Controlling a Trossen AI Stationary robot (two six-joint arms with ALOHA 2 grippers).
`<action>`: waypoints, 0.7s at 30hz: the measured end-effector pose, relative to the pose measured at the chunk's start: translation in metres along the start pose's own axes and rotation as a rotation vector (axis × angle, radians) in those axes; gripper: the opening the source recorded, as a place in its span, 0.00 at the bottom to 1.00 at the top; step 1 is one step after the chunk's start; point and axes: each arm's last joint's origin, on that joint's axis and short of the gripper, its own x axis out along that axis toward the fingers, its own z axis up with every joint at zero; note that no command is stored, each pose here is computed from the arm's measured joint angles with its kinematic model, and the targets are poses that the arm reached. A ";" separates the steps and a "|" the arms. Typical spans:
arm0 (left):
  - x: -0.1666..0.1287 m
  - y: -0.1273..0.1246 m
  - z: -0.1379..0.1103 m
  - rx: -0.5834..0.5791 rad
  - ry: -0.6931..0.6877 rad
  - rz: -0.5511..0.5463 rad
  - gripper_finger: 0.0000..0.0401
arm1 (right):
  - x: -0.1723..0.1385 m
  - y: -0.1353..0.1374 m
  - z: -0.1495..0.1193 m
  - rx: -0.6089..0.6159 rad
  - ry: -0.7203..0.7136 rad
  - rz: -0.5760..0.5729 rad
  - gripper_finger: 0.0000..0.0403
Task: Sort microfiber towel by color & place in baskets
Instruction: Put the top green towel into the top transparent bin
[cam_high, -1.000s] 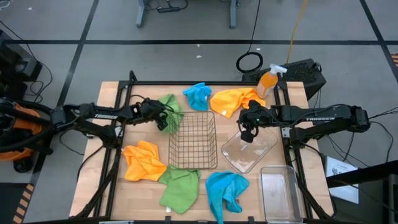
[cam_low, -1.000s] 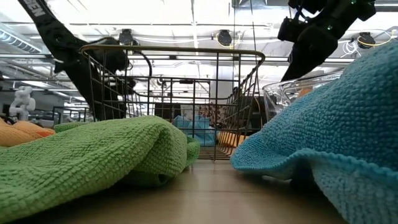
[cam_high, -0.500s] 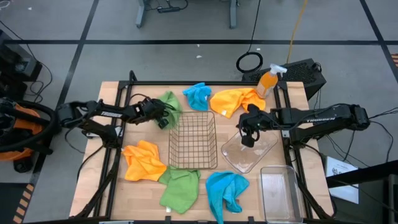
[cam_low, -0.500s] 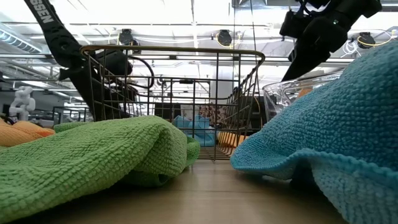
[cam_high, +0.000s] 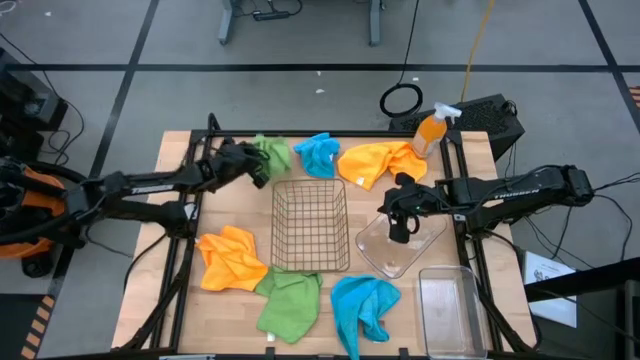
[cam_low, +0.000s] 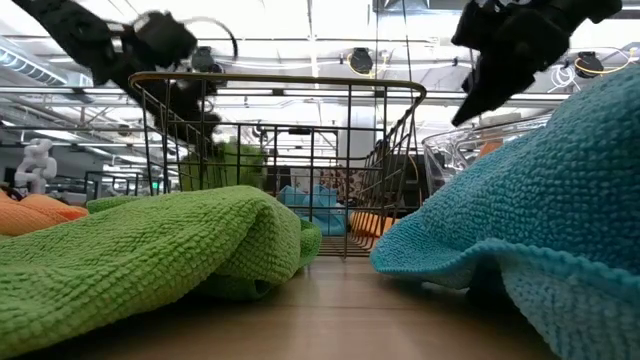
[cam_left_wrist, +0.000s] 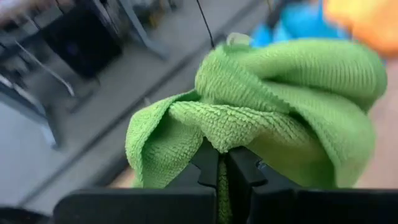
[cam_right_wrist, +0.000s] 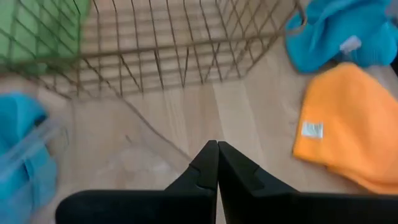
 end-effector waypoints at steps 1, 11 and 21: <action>-0.006 0.003 0.008 0.004 -0.039 0.011 0.02 | 0.000 0.001 0.003 0.007 -0.026 0.006 0.00; -0.072 0.025 0.082 -0.053 -0.331 -0.049 0.02 | -0.004 0.012 0.025 -0.008 -0.269 0.065 0.00; -0.098 -0.033 0.112 -0.087 -0.437 -0.454 0.02 | -0.011 0.015 0.037 0.053 -0.344 0.096 0.00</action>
